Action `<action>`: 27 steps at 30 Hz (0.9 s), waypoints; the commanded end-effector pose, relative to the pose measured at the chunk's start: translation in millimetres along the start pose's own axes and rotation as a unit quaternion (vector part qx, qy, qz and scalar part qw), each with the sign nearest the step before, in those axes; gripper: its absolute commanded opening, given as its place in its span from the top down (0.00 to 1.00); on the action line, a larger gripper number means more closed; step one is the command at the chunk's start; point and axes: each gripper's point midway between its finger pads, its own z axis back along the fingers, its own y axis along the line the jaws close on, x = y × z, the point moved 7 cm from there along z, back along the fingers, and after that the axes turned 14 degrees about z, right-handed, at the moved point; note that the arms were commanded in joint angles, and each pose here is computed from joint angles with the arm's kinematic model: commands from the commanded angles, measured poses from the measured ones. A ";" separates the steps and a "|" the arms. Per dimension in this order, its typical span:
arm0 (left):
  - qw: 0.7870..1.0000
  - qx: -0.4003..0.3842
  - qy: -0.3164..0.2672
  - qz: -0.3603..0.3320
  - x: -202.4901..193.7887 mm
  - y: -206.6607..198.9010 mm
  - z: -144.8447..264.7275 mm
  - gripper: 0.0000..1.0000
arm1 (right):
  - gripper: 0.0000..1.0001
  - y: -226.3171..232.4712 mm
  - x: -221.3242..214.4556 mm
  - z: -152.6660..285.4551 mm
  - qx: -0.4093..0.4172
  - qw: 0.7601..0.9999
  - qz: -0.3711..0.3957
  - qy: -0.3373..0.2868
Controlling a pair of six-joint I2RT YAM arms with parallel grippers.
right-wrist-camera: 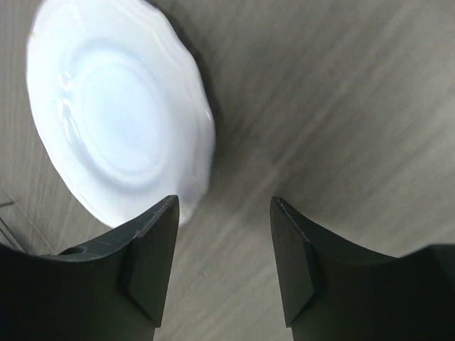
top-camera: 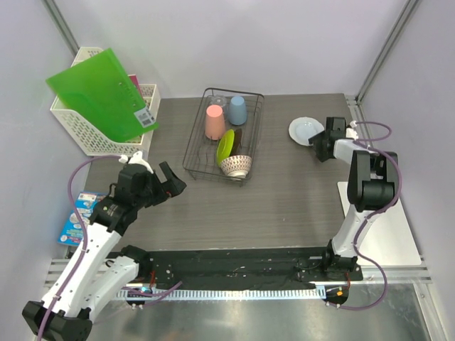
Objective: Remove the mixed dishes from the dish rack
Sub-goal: Place the plate at the center of the board, then pick up the plate from the dish rack.
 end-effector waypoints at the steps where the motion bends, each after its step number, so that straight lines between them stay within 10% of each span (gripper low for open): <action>1: 0.999 -0.044 -0.004 -0.013 5.6 -14.3 3.4 0.00 | 0.40 1.0 -4.1 36.0 0.030 0.999 -0.025 0.005; 27: 0.988 -0.022 -0.110 -0.104 63.4 -115.2 -68.7 0.07 | 0.47 123.4 -73.5 233.3 0.337 0.903 0.232 -0.133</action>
